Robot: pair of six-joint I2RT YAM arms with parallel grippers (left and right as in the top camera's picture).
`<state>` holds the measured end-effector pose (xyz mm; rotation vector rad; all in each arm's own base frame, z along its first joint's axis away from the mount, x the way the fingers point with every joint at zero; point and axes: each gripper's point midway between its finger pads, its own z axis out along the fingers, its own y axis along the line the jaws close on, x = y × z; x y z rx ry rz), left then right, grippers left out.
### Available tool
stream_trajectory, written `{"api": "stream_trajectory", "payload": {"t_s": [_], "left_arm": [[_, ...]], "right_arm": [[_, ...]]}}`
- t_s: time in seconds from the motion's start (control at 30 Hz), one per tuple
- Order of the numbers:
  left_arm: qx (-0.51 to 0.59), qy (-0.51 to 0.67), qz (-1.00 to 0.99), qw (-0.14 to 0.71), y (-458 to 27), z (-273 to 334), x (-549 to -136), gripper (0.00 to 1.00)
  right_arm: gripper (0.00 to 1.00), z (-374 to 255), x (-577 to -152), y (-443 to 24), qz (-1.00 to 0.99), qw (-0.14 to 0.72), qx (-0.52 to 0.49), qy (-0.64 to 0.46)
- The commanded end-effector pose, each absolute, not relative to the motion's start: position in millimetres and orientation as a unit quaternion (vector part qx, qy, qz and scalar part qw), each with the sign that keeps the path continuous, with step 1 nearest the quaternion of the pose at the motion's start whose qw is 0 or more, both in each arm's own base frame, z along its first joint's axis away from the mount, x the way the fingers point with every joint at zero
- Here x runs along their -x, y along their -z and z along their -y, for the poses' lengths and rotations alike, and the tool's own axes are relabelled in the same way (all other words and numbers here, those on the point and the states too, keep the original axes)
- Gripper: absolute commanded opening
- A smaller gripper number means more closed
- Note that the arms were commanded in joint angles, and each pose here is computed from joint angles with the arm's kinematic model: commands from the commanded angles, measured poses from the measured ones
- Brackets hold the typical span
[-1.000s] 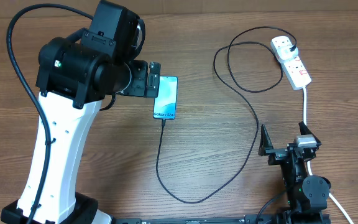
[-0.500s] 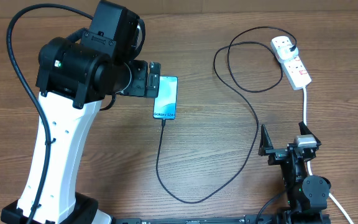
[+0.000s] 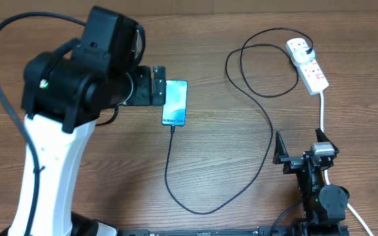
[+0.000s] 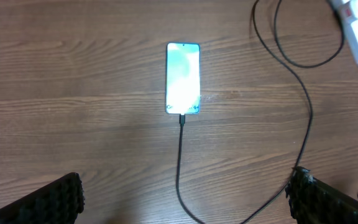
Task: Plug charger to phone and switch on socket
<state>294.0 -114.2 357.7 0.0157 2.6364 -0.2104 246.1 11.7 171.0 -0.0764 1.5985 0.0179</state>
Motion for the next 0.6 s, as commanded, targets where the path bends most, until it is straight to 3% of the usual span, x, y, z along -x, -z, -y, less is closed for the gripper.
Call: {"api": "stream_trajectory", "payload": {"t_s": [0.0,0.27,0.57], "left_arm": [[-0.010,0.085,-0.959,0.270,-373,109,-282,1.00],[-0.009,0.079,-0.955,0.287,-381,100,-271,1.00],[0.023,0.086,-0.958,0.272,-356,82,-267,1.00]], "right_arm": [[1.00,-11,-246,-170,-0.715,0.698,0.031,-0.009],[1.00,-11,-246,-170,-0.715,0.698,0.031,-0.009],[1.00,-11,-246,-170,-0.715,0.698,0.031,-0.009]]}}
